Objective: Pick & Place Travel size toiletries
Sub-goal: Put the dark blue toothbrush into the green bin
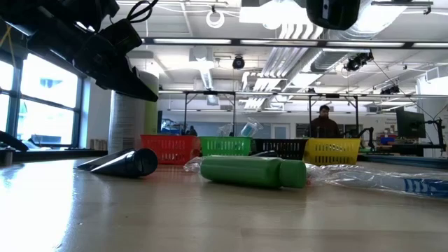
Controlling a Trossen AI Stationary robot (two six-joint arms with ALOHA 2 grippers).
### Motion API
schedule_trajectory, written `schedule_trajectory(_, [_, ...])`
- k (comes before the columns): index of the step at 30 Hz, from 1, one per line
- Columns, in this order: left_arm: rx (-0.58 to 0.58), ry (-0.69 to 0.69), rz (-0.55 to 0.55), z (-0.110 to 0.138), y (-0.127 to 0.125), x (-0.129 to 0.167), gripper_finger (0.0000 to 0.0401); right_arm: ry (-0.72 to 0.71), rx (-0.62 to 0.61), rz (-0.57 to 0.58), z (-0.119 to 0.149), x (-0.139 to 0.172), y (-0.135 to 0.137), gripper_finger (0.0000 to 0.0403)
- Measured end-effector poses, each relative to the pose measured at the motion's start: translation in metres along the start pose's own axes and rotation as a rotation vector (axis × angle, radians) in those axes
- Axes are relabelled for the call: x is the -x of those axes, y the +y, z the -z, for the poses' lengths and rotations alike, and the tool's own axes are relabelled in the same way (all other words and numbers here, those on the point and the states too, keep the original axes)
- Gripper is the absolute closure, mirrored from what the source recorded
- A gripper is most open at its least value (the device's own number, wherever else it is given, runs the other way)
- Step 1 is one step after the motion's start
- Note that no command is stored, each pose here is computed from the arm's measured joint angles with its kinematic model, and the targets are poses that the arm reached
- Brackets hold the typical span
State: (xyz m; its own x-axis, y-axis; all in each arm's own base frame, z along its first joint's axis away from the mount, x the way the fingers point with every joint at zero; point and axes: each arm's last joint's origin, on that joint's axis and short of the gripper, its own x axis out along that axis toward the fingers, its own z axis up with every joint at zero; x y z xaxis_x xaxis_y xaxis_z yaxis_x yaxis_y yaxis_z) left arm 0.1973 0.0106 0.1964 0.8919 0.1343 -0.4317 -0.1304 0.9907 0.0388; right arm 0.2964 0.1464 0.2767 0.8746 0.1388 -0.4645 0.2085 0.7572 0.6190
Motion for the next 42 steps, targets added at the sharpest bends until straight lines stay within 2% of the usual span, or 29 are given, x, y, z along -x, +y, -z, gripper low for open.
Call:
schedule_trajectory(3, [0.0,0.001,0.0,0.0,0.0,0.0,0.0313,0.063,-0.017,0.065,0.005,-0.005,0.001,0.0233])
schedule_trajectory(6, [0.0,0.0,0.0,0.0,0.0,0.0,0.0313,0.155,-0.055,0.183,0.013,-0.008,-0.003,0.0243])
schedule_trajectory(15, [0.0,0.0,0.0,0.0,0.0,0.0,0.0313,0.408,-0.278,0.51,0.041,-0.017,-0.03,0.0254])
schedule_trajectory(19, [0.0,0.001,0.002,0.0,0.0,0.0,0.0313,0.469,-0.325,0.603,0.052,-0.023,-0.039,0.0254])
schedule_trajectory(33, [0.0,0.002,0.003,0.0,0.0,0.0,0.0313,0.58,-0.345,0.637,0.074,-0.047,-0.049,0.0254])
schedule_trajectory(42, [0.0,0.002,0.0,0.0,0.0,0.0,0.0313,0.574,-0.339,0.651,0.075,-0.047,-0.05,0.0254])
